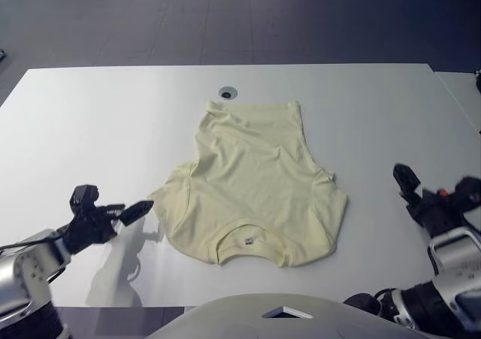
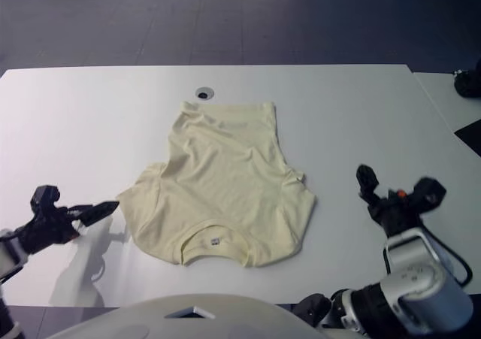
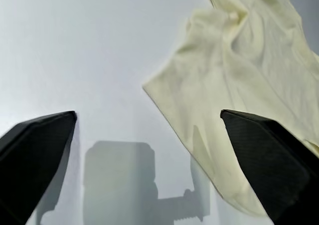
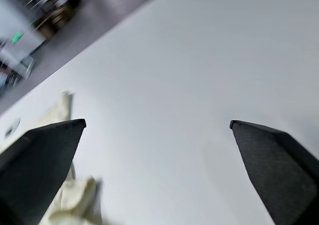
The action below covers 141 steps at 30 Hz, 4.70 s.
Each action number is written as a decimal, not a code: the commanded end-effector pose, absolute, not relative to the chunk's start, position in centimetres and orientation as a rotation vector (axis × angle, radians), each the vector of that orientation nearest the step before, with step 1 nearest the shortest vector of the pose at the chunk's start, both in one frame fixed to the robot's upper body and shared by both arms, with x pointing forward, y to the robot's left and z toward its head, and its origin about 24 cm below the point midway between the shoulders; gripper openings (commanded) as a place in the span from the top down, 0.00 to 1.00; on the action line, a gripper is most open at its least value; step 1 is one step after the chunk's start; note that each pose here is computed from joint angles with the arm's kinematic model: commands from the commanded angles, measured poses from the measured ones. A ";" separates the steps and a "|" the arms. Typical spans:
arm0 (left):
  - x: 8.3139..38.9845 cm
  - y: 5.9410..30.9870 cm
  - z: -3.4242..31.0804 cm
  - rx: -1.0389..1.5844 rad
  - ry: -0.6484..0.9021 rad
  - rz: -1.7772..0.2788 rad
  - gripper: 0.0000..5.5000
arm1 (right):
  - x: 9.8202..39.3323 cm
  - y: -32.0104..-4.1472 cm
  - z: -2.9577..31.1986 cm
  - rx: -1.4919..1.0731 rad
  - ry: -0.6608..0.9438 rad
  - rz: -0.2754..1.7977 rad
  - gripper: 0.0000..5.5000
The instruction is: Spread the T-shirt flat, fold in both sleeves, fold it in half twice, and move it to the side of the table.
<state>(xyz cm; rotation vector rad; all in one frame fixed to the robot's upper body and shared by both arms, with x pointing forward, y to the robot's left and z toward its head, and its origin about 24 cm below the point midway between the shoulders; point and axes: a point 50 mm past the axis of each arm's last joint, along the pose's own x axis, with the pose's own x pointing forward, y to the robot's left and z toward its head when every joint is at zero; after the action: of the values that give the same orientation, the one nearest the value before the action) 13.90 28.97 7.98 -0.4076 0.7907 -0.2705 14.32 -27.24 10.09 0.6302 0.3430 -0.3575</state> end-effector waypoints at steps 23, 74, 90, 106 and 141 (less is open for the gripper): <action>15.4 26.3 3.7 -0.590 0.760 -0.201 0.86 | 18.3 -24.7 11.0 0.691 0.357 -0.197 0.02; 23.0 28.6 16.6 0.312 0.937 -0.297 1.00 | 12.5 -22.0 7.9 0.810 0.257 -0.428 0.02; 24.1 24.9 18.4 0.455 0.771 -0.446 1.00 | 13.5 -21.5 8.3 0.802 0.245 -0.405 0.02; 19.9 18.7 14.0 0.373 0.843 -0.770 1.00 | 15.3 -21.4 8.8 0.786 0.251 -0.328 0.02; 26.5 24.1 16.1 -0.157 0.485 -0.140 0.02 | 13.3 -14.4 6.8 0.981 0.634 -0.004 0.12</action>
<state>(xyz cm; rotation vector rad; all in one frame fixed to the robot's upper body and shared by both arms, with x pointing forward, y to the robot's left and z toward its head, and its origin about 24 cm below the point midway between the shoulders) 26.28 24.27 16.00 -0.1601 0.4875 -0.1381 13.30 -14.68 7.08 0.9677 0.6076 -0.0109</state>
